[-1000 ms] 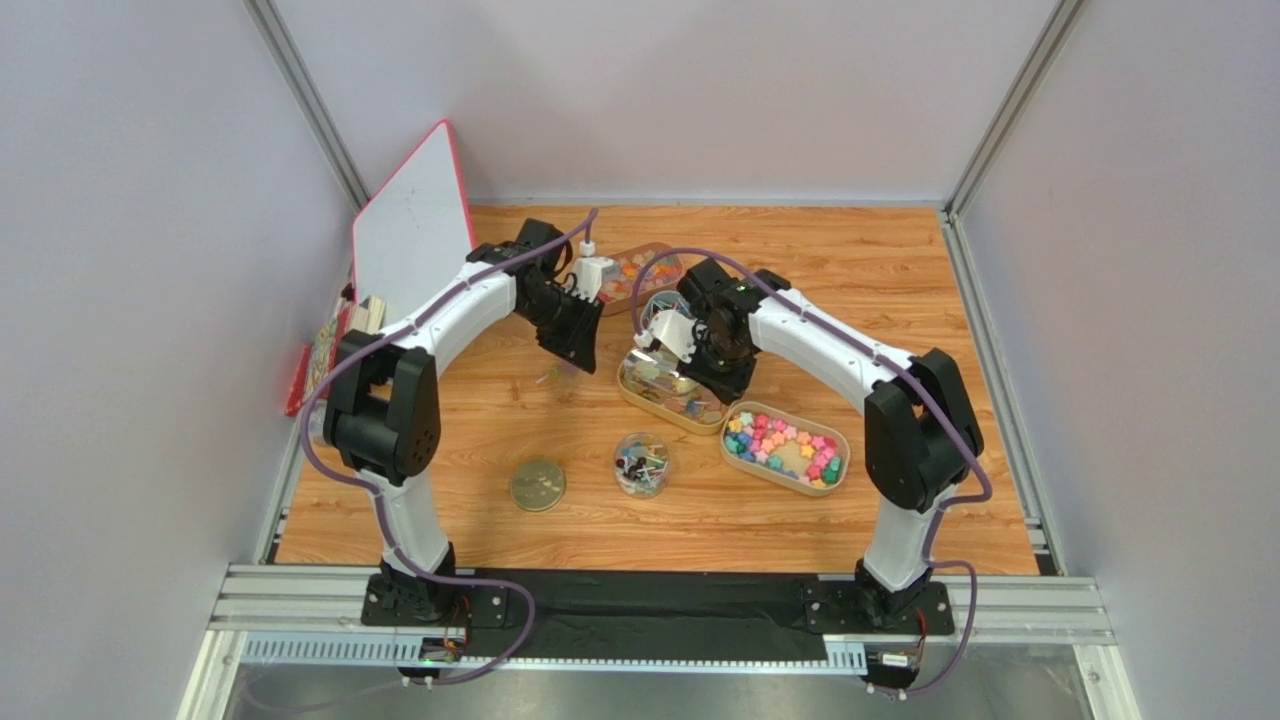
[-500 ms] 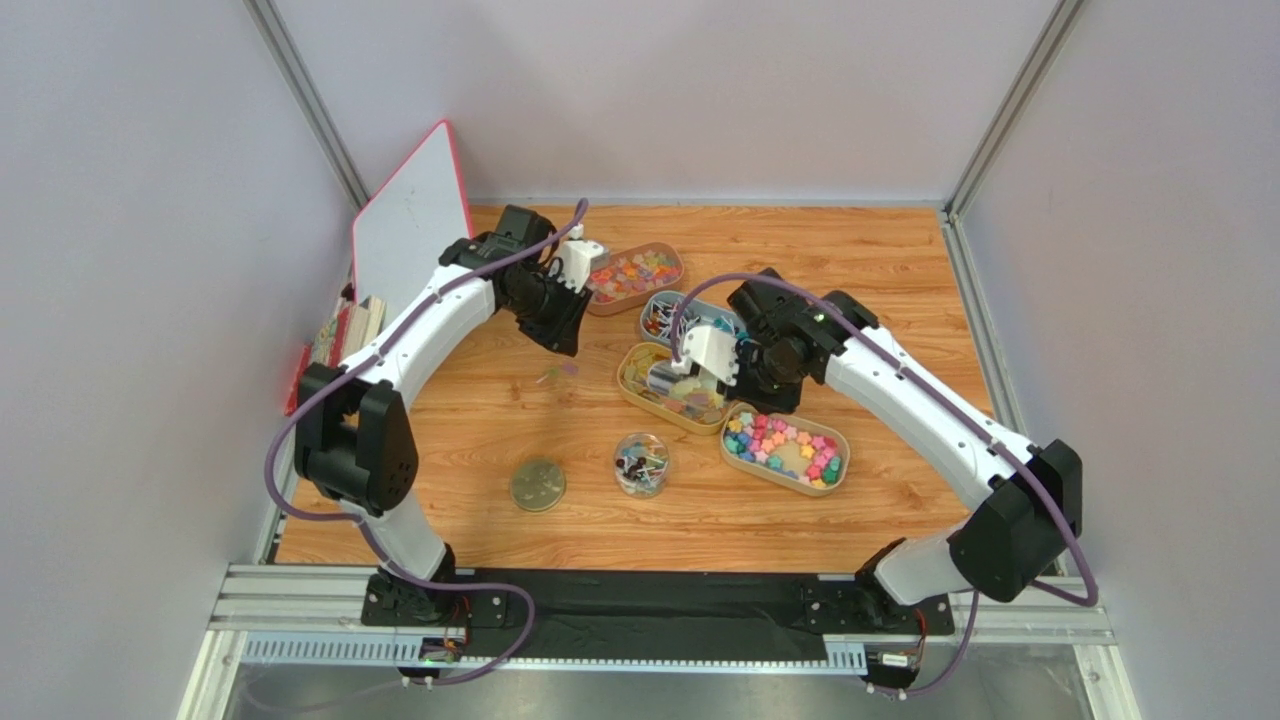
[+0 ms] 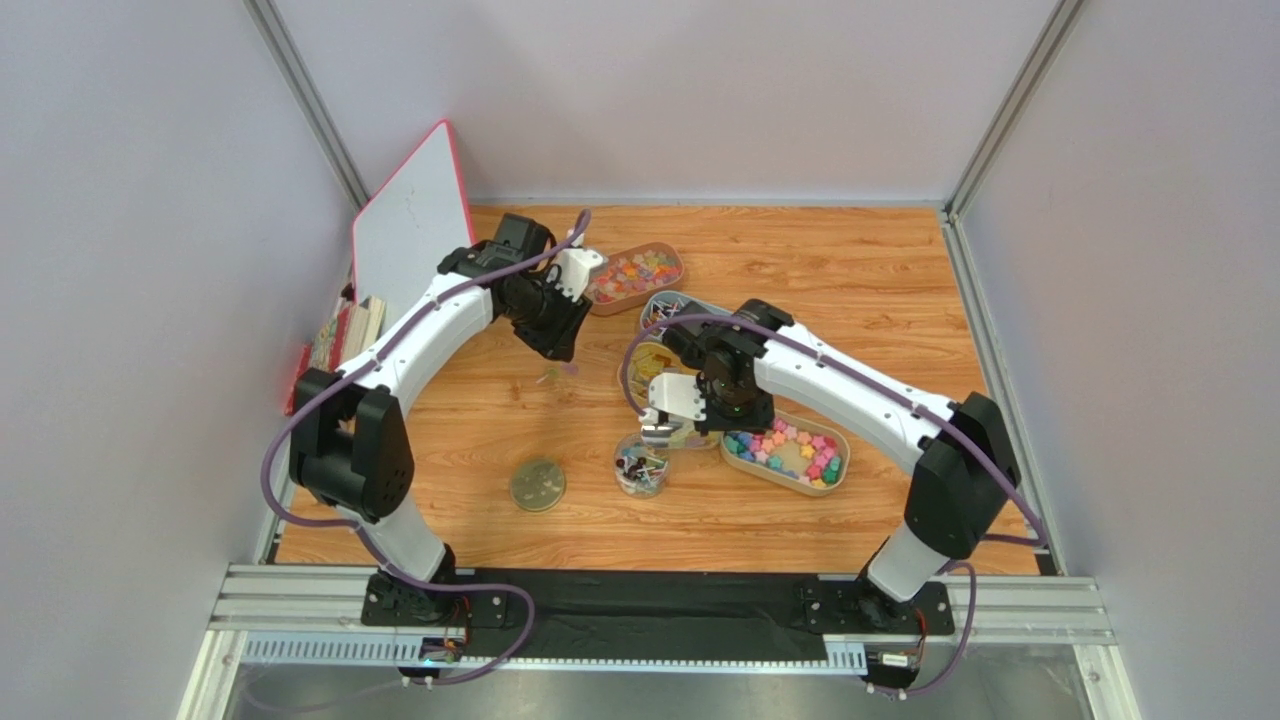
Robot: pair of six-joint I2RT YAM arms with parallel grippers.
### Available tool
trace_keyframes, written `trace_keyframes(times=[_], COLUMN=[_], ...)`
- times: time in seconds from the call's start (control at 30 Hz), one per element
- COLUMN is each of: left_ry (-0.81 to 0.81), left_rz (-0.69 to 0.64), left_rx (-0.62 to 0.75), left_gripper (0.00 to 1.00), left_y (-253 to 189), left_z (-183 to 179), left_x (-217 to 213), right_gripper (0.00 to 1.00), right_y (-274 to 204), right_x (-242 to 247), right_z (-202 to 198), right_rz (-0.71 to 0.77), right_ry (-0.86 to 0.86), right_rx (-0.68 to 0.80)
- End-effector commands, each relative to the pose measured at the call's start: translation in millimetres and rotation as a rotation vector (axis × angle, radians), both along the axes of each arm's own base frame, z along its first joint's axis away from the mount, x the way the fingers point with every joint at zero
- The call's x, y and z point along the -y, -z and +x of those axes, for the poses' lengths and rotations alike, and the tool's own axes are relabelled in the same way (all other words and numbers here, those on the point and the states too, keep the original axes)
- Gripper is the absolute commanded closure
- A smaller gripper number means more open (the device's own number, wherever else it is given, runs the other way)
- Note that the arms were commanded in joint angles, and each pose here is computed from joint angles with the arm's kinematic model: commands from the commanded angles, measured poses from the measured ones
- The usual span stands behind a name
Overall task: Pack the candies
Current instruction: Place the fake candies in the packing bottle.
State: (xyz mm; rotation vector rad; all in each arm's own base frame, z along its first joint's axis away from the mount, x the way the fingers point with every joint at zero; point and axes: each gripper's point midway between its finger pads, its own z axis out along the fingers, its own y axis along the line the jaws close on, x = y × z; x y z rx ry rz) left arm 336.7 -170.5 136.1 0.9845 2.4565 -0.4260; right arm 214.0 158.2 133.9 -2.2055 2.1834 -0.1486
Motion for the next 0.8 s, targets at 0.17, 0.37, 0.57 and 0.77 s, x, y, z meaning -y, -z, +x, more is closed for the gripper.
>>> trace_keyframes(times=[0.17,0.37,0.57,0.77], left_ry=[-0.018,-0.024,-0.028,-0.038], left_rz=[0.004,-0.013,-0.028,-0.029], left_rx=[0.078,0.107,0.123,0.132], left_gripper=[0.52,0.52,0.52,0.52], left_y=[7.0,3.6,-1.0,-3.4], left_z=[28.0,33.0,34.2,37.3], left_x=[2.6,5.0,6.9,7.0], right_gripper=[1.0,1.0,1.0,1.0], right_y=[-38.6,-46.4,-57.7,-74.4], right_x=[25.2,39.5,46.0,38.6], right_z=[-1.8,1.1,4.6,19.3], right_rz=[-0.31,-0.42,-0.511,-0.614], right_ry=[-0.122,-0.254,-0.371,-0.429], right_rx=[-0.018,0.036,0.105,0.229])
